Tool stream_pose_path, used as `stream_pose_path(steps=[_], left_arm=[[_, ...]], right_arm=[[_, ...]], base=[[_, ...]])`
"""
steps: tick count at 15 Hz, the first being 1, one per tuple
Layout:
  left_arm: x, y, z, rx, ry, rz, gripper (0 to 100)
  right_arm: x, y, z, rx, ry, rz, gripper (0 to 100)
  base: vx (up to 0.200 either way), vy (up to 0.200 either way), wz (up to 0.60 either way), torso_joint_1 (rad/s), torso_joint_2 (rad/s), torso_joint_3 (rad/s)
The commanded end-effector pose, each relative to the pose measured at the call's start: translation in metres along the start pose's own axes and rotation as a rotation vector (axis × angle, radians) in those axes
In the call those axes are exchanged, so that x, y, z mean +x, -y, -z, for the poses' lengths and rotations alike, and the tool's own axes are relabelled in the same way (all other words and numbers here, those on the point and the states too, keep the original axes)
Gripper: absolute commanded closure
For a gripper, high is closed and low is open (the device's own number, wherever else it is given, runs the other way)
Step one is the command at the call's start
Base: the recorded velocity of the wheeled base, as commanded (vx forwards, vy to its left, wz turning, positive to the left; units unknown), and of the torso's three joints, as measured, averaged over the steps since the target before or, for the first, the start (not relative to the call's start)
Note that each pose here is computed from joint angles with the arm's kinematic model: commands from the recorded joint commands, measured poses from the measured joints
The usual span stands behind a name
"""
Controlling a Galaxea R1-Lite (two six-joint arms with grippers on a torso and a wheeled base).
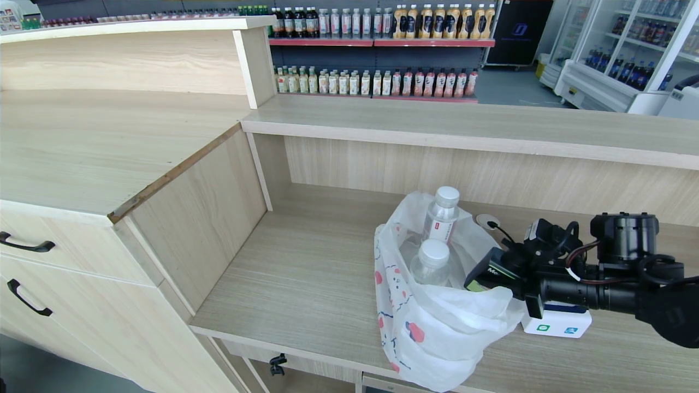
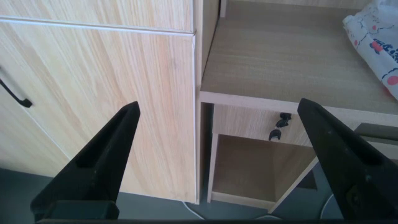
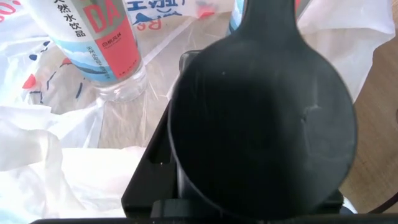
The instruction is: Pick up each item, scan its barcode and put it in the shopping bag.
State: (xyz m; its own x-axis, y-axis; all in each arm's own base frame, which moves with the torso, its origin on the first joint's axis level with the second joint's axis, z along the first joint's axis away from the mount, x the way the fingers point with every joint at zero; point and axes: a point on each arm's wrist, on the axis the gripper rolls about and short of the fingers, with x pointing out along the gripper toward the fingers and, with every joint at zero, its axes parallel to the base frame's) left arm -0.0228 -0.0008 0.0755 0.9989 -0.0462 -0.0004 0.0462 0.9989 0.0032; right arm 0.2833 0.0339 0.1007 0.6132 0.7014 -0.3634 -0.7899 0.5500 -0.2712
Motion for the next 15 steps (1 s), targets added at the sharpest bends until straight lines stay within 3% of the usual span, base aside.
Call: stream_pose_path(steps=[1, 9, 10, 15], left_arm=[[0.0001, 0.0000, 0.0000, 0.000, -0.001, 0.000, 0], [0.0001, 0.0000, 0.0000, 0.000, -0.001, 0.000, 0], [0.0001, 0.0000, 0.0000, 0.000, -0.001, 0.000, 0], [0.0001, 0.0000, 0.0000, 0.000, -0.001, 0.000, 0]], right_arm=[[0.0039, 0.0018, 0.0020, -0.003, 0.002, -0.001, 100], [0.0059, 0.0025, 0.0042, -0.003, 0.002, -0.001, 100], [0.0059, 0.0021, 0.0046, -0.001, 0.000, -0.002, 0], [0.0047, 0.0014, 0.0038, 0.001, 0.001, -0.002, 0]], base=[[0.000, 0.000, 0.00, 0.000, 0.00, 0.000], [0.000, 0.000, 0.00, 0.000, 0.00, 0.000], [0.000, 0.000, 0.00, 0.000, 0.00, 0.000], [0.000, 0.000, 0.00, 0.000, 0.00, 0.000]])
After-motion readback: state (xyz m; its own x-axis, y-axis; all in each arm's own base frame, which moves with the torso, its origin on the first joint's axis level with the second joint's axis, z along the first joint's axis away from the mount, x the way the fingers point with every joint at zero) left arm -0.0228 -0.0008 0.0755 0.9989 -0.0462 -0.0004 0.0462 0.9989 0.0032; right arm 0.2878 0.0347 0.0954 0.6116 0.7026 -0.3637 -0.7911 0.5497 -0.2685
